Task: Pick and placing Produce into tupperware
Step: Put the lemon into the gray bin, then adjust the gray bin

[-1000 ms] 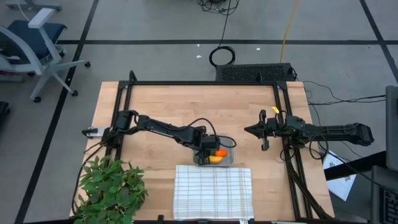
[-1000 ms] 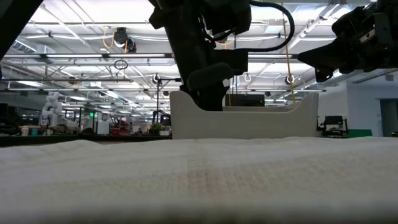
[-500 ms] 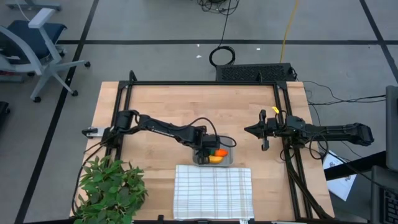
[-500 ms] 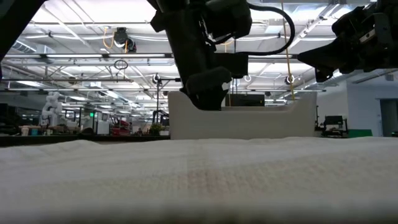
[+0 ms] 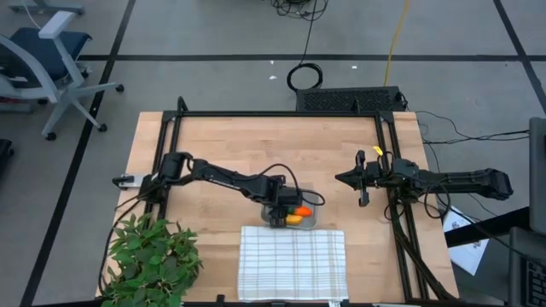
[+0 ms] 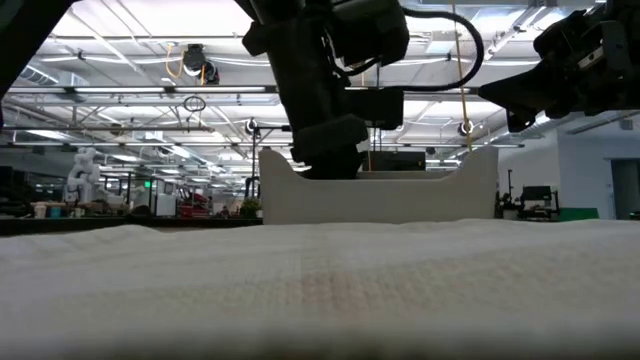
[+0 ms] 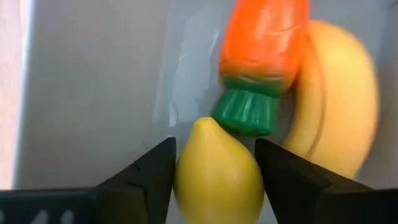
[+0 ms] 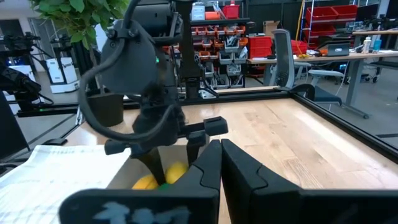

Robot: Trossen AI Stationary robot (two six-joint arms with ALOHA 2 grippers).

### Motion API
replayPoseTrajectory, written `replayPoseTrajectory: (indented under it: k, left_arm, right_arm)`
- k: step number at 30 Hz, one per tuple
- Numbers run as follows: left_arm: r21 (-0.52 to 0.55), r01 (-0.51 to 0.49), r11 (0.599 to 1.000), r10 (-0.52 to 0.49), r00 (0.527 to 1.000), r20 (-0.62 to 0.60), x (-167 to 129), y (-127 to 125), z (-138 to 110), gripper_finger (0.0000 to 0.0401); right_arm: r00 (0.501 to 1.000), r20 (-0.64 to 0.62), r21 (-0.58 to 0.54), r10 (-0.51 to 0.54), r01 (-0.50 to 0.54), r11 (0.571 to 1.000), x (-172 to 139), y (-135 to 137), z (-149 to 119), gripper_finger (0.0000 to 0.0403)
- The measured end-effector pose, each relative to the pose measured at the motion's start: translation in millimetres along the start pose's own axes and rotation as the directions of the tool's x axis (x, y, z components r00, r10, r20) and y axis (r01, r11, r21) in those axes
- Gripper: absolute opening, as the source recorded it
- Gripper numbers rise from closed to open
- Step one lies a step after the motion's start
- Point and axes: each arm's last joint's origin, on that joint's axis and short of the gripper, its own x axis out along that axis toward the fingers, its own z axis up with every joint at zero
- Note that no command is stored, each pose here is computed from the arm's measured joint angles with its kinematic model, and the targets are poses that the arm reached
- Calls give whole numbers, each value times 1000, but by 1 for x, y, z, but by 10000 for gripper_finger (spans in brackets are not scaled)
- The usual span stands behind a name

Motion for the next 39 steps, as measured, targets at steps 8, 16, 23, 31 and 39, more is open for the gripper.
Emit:
replayPoseTrajectory:
  k: [8,16,23,31,39]
  left_arm:
    - [9,11,1000,-11,1000,16,-1,-4,1,267]
    - [14,9,1000,-9,1000,-5,-4,-3,2,268]
    - [35,-29,999,30,999,-28,-32,-4,17,251]
    - [112,-53,992,60,997,-53,-74,-6,33,201]
    - [111,-131,985,144,983,-116,-112,2,31,27]
  right_arm:
    - [1000,0,0,1,-1,1000,0,0,0,0]
    - [1000,0,0,0,0,1000,0,0,0,0]
    - [1000,-2,0,0,0,1000,0,0,0,0]
    - [1000,-16,1,0,1,1000,0,0,-2,0]
    - [1000,-19,0,-1,1,1000,0,0,-2,0]
